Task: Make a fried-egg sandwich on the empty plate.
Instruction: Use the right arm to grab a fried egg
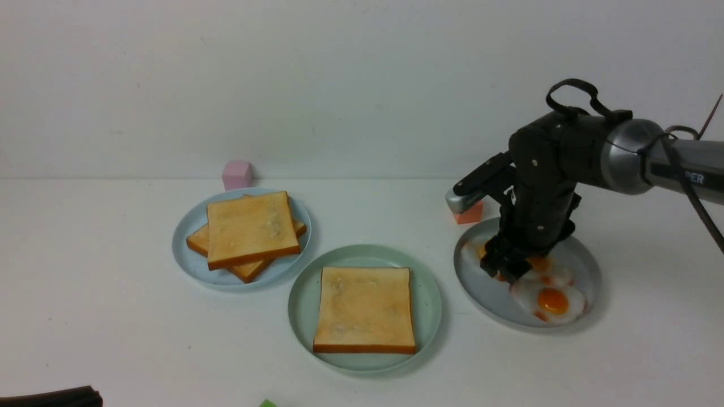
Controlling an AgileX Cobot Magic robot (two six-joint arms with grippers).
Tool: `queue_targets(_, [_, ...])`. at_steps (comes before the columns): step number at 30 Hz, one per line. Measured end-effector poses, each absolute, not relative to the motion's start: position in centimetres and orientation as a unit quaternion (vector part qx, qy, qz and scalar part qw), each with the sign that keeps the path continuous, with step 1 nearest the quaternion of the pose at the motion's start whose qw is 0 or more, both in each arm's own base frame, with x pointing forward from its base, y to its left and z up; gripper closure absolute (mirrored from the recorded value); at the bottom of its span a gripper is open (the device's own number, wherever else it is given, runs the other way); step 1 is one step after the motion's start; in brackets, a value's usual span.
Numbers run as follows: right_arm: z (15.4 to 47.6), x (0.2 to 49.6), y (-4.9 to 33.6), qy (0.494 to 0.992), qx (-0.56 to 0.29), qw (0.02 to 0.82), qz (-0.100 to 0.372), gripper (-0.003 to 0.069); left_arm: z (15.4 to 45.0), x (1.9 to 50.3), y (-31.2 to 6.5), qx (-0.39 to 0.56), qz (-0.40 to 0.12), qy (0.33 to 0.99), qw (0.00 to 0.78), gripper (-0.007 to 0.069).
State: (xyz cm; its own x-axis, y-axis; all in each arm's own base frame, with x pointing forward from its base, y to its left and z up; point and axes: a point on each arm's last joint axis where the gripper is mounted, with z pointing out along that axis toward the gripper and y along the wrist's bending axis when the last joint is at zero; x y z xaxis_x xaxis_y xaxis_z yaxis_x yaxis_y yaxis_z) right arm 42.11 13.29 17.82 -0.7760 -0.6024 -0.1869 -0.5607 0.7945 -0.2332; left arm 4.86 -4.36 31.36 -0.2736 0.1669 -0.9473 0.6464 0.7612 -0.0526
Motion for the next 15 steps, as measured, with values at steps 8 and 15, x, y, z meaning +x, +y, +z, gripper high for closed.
queue_targets(8, [22.1, 41.7, 13.0, 0.937, -0.301, 0.153, -0.086, 0.0188, 31.3, 4.9, -4.4, 0.265, -0.223, 0.767, 0.54, 0.0638])
queue_targets(15, [24.9, 39.0, 16.4, 0.936, -0.314, 0.155, -0.032, 0.0643, 31.3, 4.8, -4.4, 0.265, -0.222, 0.768, 0.539, 0.0638])
